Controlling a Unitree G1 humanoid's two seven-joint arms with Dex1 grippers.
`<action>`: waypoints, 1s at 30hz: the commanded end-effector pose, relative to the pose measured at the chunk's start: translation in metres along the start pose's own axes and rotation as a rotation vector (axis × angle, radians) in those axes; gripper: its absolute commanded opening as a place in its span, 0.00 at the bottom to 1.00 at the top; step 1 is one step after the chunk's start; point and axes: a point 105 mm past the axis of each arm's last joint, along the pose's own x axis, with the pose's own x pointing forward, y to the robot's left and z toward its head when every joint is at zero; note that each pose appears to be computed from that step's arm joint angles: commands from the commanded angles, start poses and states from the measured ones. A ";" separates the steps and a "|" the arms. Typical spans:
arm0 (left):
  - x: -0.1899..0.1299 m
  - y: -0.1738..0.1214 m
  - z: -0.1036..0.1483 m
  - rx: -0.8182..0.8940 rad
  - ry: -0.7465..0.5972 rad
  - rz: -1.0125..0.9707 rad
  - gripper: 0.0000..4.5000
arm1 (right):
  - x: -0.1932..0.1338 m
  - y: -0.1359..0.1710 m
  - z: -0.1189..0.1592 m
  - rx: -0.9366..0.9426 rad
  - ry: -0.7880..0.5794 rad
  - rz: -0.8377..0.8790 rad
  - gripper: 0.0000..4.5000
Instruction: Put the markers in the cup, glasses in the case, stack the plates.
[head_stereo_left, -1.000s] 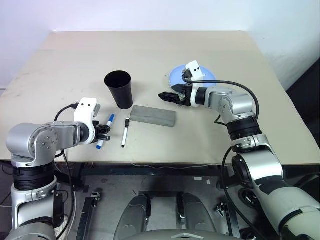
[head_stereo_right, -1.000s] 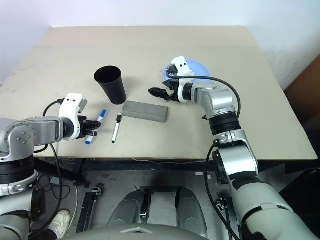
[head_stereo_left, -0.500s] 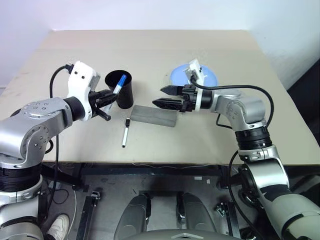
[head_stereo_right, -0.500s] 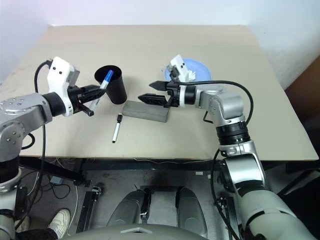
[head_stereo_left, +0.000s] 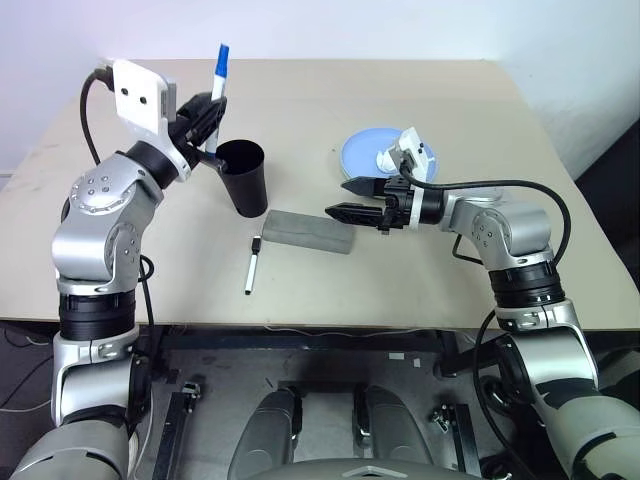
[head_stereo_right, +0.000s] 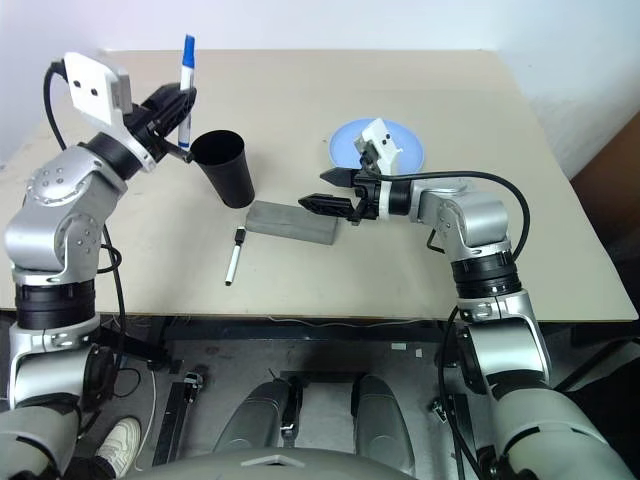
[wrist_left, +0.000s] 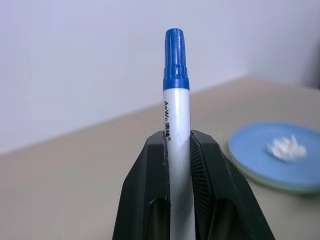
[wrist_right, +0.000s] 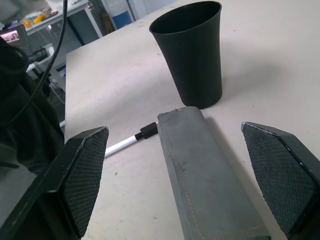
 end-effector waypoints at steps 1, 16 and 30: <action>0.009 0.004 0.013 0.057 -0.076 0.023 0.06 | -0.004 0.003 0.015 -0.065 -0.040 -0.013 1.00; 0.020 0.010 -0.050 0.015 -0.049 0.082 0.06 | -0.005 -0.005 0.010 -0.106 -0.029 -0.082 1.00; 0.024 0.004 -0.057 -0.014 -0.049 0.074 0.36 | -0.006 -0.009 0.012 -0.114 -0.034 -0.114 1.00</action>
